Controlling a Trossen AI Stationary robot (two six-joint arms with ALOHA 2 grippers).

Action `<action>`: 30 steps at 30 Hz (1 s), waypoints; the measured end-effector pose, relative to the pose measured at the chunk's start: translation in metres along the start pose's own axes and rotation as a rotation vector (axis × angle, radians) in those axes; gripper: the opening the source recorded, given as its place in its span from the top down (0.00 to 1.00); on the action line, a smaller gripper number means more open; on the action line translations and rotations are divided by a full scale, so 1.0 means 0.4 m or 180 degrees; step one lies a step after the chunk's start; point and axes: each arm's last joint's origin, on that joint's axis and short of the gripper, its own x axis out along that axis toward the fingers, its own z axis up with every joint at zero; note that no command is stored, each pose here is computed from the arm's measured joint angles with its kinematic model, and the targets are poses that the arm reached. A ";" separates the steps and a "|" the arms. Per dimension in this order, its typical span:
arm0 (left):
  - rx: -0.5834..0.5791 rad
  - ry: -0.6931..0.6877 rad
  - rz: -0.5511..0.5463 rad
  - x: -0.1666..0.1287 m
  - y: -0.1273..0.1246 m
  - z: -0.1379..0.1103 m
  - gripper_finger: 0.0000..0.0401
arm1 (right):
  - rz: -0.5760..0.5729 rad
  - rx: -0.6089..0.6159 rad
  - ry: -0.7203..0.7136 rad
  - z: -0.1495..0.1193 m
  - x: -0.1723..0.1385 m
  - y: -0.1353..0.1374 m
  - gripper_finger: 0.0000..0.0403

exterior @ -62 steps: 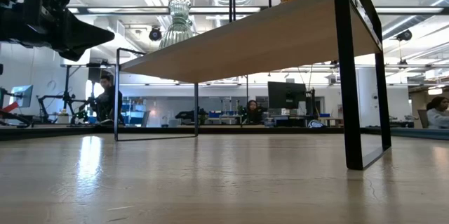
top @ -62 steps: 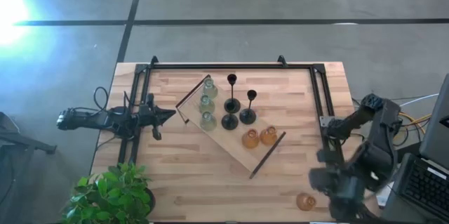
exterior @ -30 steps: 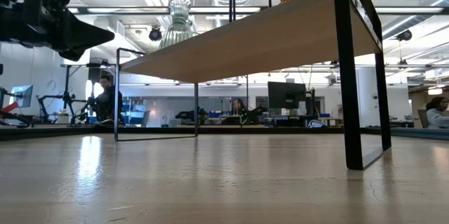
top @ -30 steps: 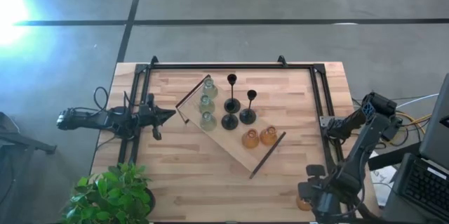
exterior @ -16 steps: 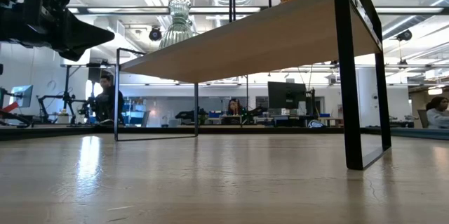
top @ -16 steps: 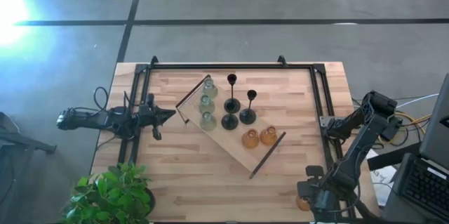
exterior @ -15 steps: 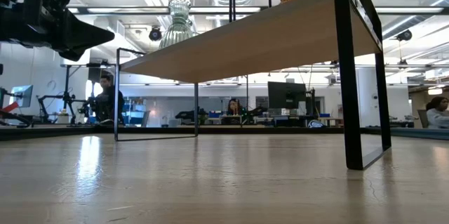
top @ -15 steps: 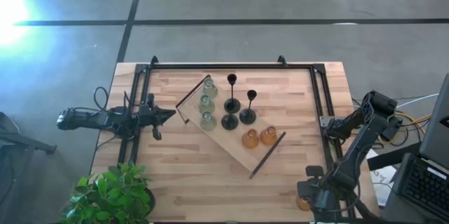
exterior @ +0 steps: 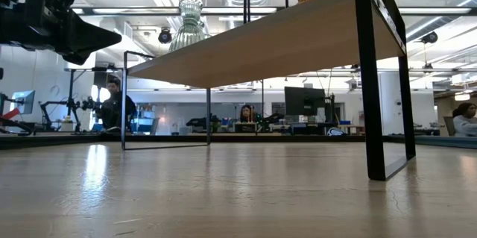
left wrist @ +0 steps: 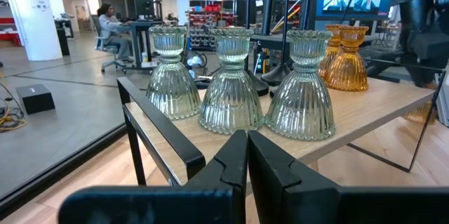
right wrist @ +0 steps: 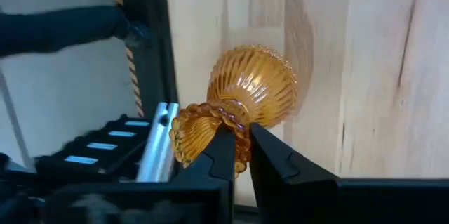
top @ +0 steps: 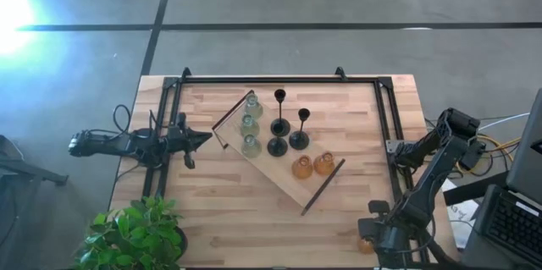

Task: Pick & Place candle stick holders
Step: Put the orange candle holder on the shelf

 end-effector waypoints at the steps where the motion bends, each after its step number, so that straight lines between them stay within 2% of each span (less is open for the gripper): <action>1: 0.0000 0.0000 -0.0001 0.000 0.000 0.000 0.95 | 0.0027 0.0030 -0.0019 0.002 -0.012 0.003 0.96; 6: 0.0001 0.0001 -0.0001 0.000 0.000 0.000 0.95 | 0.0349 0.0324 -0.0173 0.023 -0.116 0.018 0.97; 10: 0.0000 0.0001 -0.0001 0.000 0.000 0.000 0.95 | 0.0674 0.0825 -0.0374 0.058 -0.224 0.014 0.97; 14: 0.0001 0.0002 -0.0002 0.000 0.000 0.000 0.95 | 0.0835 0.1328 -0.0546 0.109 -0.322 0.000 0.97; 17: 0.0000 0.0001 -0.0002 0.000 0.000 0.000 0.95 | 0.0752 0.1513 -0.0661 0.157 -0.378 -0.012 0.97; 20: 0.0000 0.0000 -0.0001 0.000 0.000 0.000 0.95 | 0.0520 0.1593 -0.0717 0.211 -0.416 -0.037 0.97; 24: 0.0001 0.0002 0.0000 0.000 0.000 0.000 0.95 | 0.0348 0.1564 -0.0816 0.294 -0.443 -0.064 0.97; 30: 0.0001 0.0000 -0.0001 0.000 0.000 0.000 0.95 | 0.0309 0.1479 -0.0994 0.407 -0.456 -0.086 0.97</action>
